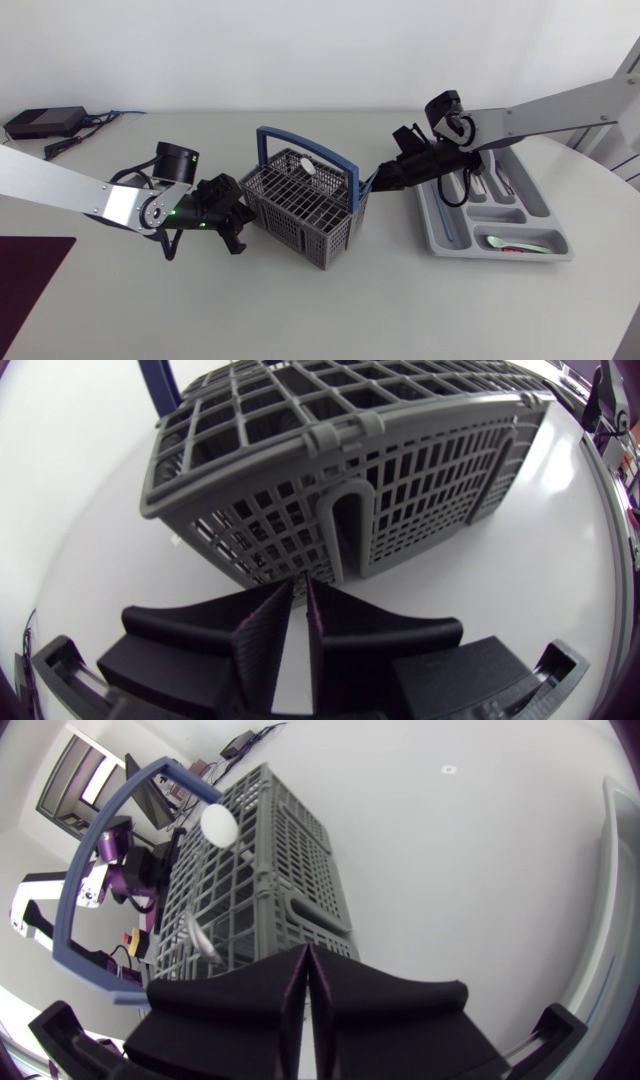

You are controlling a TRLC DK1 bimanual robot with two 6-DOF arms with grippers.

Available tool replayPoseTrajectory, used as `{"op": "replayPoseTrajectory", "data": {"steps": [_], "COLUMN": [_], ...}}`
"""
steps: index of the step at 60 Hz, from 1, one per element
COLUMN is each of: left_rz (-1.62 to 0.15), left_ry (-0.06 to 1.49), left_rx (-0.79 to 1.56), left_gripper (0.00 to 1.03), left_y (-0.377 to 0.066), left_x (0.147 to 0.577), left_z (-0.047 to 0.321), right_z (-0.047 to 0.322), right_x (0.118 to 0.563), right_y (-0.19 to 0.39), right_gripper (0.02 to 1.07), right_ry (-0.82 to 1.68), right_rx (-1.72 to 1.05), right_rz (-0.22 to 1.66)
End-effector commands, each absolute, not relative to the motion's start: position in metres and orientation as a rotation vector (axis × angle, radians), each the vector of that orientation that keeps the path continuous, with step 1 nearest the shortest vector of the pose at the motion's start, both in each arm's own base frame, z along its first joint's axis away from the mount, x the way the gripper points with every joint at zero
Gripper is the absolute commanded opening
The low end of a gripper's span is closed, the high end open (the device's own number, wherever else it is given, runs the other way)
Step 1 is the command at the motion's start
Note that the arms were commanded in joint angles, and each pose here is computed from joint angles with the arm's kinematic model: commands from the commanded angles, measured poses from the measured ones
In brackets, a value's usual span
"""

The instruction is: Unload the cutlery basket into the drawer organizer.

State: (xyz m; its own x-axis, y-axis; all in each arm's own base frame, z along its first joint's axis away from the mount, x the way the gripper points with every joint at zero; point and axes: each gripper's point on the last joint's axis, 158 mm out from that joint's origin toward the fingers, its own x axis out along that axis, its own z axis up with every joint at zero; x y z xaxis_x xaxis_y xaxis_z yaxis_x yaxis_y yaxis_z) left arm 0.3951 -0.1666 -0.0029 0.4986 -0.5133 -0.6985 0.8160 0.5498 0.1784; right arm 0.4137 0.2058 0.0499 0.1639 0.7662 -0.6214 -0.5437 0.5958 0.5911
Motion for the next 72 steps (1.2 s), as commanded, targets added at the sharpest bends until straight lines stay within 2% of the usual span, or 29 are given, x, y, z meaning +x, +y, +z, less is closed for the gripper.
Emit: {"op": "replayPoseTrajectory", "data": {"steps": [1,26,35,41,44,50,53,55,61,72], "left_rz": [-0.82,-0.817,-0.809,-0.778,-0.763,-0.748,-0.751,-0.751,-0.76,-0.785], "left_ry": [0.606,0.587,0.587,0.59,0.589,0.59,0.578,0.572,0.555,0.542], "left_rx": [0.521,0.497,0.506,0.497,0.494,0.492,0.494,0.497,0.499,0.507], "left_gripper": [0.28,0.28,0.28,0.3,0.3,0.3,0.3,0.3,0.3,0.3], "left_y": [-0.168,-0.214,-0.223,-0.206,-0.196,-0.184,-0.179,-0.177,-0.175,-0.18], "left_x": [0.419,0.467,0.475,0.476,0.473,0.459,0.44,0.433,0.412,0.386], "left_z": [0.005,0.015,0.016,0.025,0.03,0.037,0.048,0.052,0.064,0.071], "right_z": [0.053,0.059,0.06,0.068,0.073,0.083,0.101,0.108,0.136,0.145], "right_x": [0.388,0.308,0.301,0.308,0.307,0.294,0.289,0.287,0.281,0.279], "right_y": [0.209,0.22,0.22,0.205,0.198,0.196,0.195,0.193,0.192,0.197], "right_gripper": [0.09,0.09,0.09,0.1,0.17,0.38,0.5,0.54,0.57,0.57], "right_ry": [1.062,1.117,1.091,0.991,0.935,0.851,0.781,0.757,0.67,0.644], "right_rx": [0.247,0.205,0.142,0.048,-0.014,-0.117,-0.152,-0.16,-0.186,-0.206], "right_rz": [0.98,1.009,0.985,0.903,0.873,0.866,0.87,0.867,0.872,0.88]}}
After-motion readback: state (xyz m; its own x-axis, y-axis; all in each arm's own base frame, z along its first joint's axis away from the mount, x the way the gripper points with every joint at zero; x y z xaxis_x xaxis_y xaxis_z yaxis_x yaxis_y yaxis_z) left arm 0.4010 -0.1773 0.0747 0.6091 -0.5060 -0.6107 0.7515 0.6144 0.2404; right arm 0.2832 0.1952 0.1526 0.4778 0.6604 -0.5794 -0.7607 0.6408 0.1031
